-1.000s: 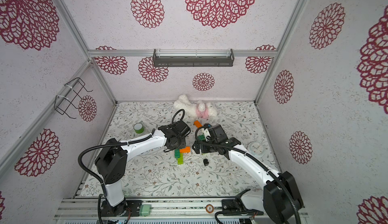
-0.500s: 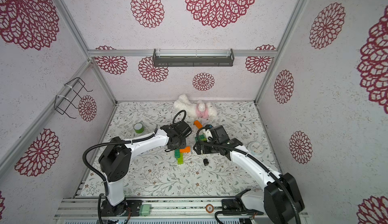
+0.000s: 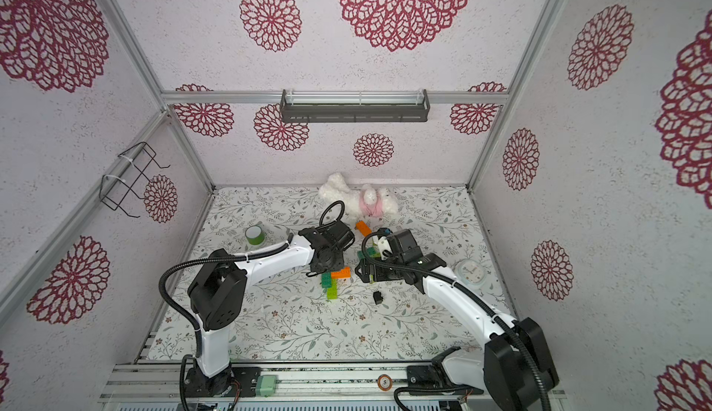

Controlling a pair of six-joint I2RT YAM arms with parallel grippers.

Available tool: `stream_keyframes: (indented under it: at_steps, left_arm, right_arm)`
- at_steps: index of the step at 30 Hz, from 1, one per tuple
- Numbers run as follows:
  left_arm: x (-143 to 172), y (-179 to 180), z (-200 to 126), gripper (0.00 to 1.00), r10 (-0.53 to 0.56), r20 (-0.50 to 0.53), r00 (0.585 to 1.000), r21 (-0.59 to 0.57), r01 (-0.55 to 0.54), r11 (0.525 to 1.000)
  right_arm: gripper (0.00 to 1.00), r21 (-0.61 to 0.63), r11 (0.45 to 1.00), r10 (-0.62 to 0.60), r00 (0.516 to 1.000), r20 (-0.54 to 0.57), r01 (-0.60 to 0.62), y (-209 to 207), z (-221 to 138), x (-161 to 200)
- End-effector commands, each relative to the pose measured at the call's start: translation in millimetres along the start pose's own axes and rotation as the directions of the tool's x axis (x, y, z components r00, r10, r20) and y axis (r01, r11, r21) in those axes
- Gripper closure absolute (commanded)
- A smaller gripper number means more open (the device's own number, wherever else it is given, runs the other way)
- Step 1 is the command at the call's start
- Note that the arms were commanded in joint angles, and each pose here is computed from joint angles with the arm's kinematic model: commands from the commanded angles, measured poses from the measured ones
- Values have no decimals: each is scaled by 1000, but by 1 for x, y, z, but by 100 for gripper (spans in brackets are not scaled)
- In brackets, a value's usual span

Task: Assemble a small pinwheel with lego
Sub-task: Pick up the lego brick from the center of the board, then place the lego brick at the center of the board.

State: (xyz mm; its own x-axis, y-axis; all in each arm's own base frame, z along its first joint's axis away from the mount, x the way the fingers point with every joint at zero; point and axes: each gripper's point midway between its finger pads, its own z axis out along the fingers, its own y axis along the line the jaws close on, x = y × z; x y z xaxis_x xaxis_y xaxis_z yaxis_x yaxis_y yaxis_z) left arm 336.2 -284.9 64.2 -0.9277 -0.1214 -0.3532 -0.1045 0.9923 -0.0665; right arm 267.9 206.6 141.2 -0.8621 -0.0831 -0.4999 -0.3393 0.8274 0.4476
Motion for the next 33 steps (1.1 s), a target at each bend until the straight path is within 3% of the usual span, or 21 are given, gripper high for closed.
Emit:
stream_keyframes:
  at_steps: [1, 9, 14, 23, 33]
  left_arm:
    - [-3, 13, 6, 72, -19, 1, 1000, -60, 19, 998]
    - [-25, 28, -24, 74, -42, 20, 999, 18, 42, 999]
    - [-47, 62, -31, 74, -56, 21, 998, 15, 55, 998]
    - [-82, 98, -17, 74, 9, -60, 998, -8, -9, 1000]
    - [-113, 102, 19, 74, 65, -110, 992, 11, -65, 998]
  right_arm:
    - [1, -16, 1000, -18, 1000, 21, 19, 2, -5, -4]
    - [1, 1, 1000, -3, 998, 66, 3, -2, -10, -13]
    - [1, 16, 1000, 7, 996, 87, -9, -6, -10, -18]
    - [1, 43, 999, 11, 997, 79, -15, -12, -4, -17]
    - [1, 42, 999, 20, 998, 57, -23, -15, 0, -9]
